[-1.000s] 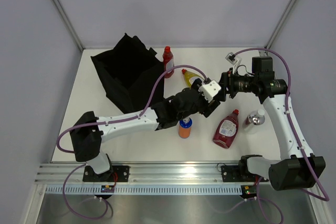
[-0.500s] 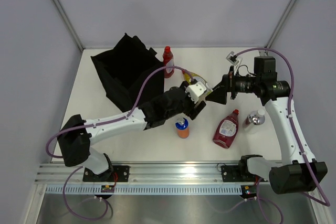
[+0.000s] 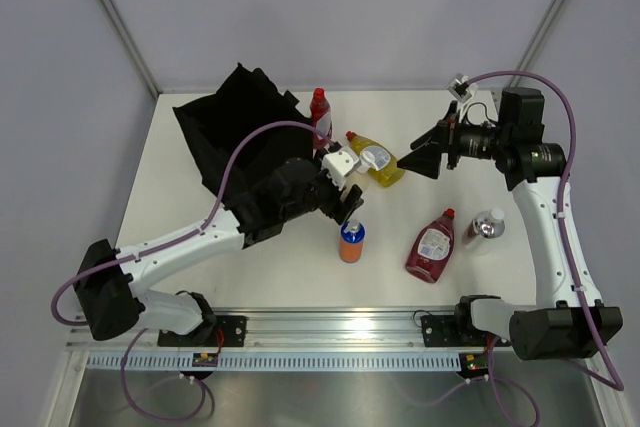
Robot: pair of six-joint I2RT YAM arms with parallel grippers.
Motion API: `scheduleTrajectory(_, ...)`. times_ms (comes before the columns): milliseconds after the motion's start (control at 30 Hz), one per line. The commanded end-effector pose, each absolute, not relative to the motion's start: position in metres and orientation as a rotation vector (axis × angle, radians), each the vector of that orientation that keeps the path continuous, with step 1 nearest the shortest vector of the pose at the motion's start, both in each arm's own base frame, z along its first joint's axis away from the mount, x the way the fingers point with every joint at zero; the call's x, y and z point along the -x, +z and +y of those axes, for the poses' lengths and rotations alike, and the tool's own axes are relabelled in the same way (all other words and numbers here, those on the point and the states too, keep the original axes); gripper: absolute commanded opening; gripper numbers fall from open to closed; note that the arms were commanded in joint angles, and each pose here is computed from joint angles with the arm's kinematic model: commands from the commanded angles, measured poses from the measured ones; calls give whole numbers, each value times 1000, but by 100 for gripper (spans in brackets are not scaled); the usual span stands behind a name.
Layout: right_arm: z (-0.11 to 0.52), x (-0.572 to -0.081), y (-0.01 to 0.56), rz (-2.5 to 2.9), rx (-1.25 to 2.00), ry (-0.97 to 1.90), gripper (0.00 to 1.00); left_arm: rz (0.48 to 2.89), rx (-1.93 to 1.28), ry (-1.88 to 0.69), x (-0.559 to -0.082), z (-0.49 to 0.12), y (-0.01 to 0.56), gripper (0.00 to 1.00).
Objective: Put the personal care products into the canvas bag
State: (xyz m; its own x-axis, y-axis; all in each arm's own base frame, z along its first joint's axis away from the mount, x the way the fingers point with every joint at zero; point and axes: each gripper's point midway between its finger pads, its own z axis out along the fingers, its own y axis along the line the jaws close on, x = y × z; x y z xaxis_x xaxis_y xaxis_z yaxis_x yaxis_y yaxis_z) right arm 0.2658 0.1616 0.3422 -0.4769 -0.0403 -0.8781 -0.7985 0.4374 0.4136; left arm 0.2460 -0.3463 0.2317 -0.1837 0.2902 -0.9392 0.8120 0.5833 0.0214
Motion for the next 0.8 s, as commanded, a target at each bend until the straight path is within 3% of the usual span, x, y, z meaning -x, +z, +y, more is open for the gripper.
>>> scheduleTrajectory(0,161,-263,367,1752,741,1118,99,1489,-761,-717,-257,-345,334,0)
scheduleTrajectory(300,142,-246,376,1677,725,1113,99,1407,-635,-666,-270,-296,421,0)
scheduleTrajectory(500,138,-251,344,1728,705,1120,100,1348,-463,-593,-302,-249,473,0)
scheduleTrajectory(767,139,-255,304,1777,699,1188,100,1383,-31,-437,-401,-160,486,0)
